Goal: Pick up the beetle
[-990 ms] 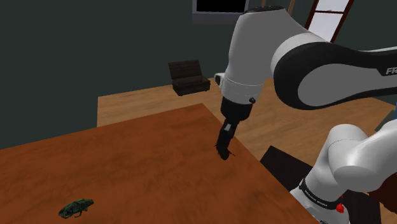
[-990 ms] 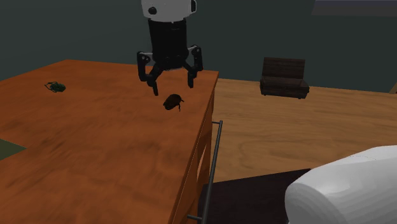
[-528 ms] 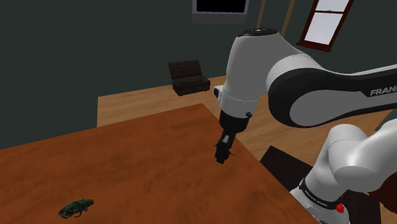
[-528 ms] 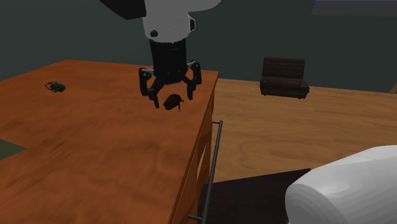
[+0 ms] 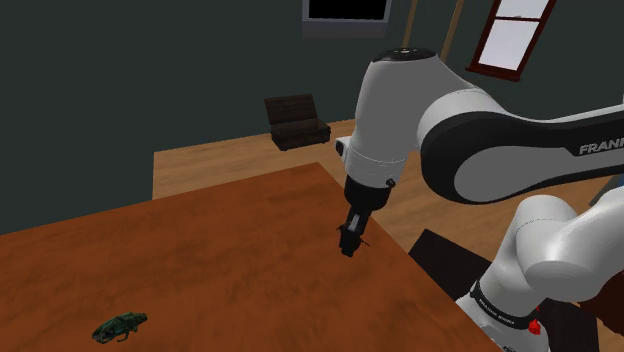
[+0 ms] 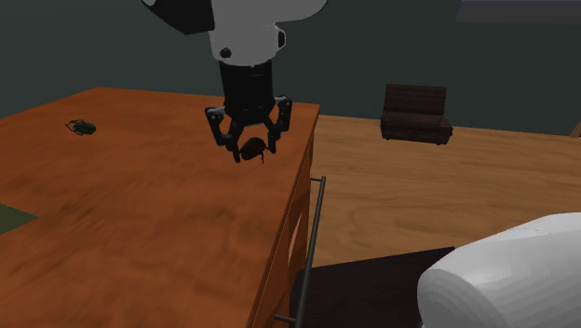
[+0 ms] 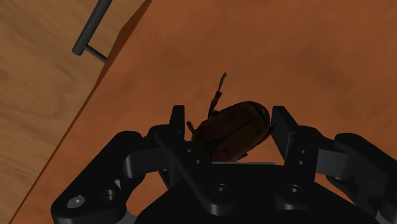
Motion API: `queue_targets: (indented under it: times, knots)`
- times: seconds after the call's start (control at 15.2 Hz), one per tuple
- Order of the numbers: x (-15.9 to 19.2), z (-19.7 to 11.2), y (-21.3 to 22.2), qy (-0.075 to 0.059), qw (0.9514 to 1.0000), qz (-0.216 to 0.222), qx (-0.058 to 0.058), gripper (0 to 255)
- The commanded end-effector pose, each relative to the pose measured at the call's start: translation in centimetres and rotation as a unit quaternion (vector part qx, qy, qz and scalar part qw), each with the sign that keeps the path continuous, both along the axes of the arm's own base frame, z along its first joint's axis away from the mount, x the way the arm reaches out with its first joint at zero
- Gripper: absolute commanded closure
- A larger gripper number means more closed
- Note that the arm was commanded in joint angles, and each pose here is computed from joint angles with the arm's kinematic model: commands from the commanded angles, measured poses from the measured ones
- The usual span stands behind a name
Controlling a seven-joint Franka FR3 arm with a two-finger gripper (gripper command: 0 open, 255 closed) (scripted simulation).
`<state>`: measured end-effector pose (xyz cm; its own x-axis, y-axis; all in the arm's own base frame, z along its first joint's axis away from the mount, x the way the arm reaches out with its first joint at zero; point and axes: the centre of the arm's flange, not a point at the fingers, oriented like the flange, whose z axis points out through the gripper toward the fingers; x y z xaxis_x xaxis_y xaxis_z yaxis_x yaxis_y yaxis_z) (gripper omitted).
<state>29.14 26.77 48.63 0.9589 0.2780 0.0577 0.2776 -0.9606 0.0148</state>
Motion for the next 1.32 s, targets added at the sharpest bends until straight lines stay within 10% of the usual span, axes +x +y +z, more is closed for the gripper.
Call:
queue_targets:
  times: [0.0,1.25]
  knots:
    - [0.0,0.0,0.0,0.0,1.0,0.0,0.0,255]
    - [0.0,8.0,0.1,0.0,1.0,0.0,0.0,255]
